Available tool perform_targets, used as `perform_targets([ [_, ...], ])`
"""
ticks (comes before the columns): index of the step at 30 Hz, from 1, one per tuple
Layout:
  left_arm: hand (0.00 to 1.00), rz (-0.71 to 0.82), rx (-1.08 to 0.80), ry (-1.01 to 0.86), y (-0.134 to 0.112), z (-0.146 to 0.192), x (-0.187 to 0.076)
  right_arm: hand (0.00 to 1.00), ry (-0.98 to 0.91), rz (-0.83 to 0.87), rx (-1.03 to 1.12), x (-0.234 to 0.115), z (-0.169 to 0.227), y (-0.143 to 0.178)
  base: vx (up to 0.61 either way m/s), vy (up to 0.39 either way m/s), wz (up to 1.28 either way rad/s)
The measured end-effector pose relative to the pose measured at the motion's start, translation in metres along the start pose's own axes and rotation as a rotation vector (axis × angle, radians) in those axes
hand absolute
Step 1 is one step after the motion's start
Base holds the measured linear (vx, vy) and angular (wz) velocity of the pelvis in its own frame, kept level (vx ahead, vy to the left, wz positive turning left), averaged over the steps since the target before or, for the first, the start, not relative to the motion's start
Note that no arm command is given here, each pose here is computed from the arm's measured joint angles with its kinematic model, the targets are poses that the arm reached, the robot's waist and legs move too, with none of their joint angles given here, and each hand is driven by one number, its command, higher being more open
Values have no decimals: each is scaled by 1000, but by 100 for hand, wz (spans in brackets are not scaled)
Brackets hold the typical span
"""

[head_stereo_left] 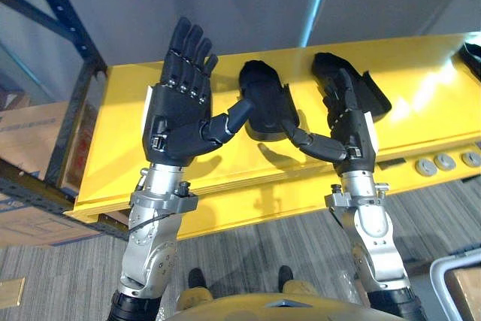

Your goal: Walk over and take three plastic housings, then place them on the shelf

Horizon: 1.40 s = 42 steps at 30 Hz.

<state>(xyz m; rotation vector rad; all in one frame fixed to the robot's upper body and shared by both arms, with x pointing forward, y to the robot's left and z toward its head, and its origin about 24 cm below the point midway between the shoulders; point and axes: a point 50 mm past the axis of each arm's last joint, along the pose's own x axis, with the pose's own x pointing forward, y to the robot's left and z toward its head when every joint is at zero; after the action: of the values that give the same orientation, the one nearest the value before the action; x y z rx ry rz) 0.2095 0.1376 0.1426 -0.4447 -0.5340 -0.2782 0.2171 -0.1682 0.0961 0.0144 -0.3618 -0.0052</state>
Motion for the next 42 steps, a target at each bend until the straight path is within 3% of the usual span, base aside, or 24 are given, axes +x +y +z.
perform_targets([
  [7,100,251,-29,51,21,-18,16,100,1,-54,-43,-13,6,-20,12,-7,-32],
  [14,100,326,7,-87,21,4,48,100,-13,-42,-49,-14,11,-21,-8,-2,-9],
  [23,100,476,215,-172,51,31,67,100,-13,3,-50,-14,11,-19,2,-1,-6],
  [29,100,511,212,-172,53,27,62,100,-65,71,-4,-6,17,-13,-1,-2,5],
  [32,100,512,158,-191,44,24,42,100,-149,162,11,12,29,2,-22,-17,28],
  [36,100,437,147,-140,36,16,25,100,-198,254,16,36,36,20,-42,-31,51],
  [42,100,334,193,-148,32,16,13,100,-129,253,23,61,21,33,-29,-14,53],
])
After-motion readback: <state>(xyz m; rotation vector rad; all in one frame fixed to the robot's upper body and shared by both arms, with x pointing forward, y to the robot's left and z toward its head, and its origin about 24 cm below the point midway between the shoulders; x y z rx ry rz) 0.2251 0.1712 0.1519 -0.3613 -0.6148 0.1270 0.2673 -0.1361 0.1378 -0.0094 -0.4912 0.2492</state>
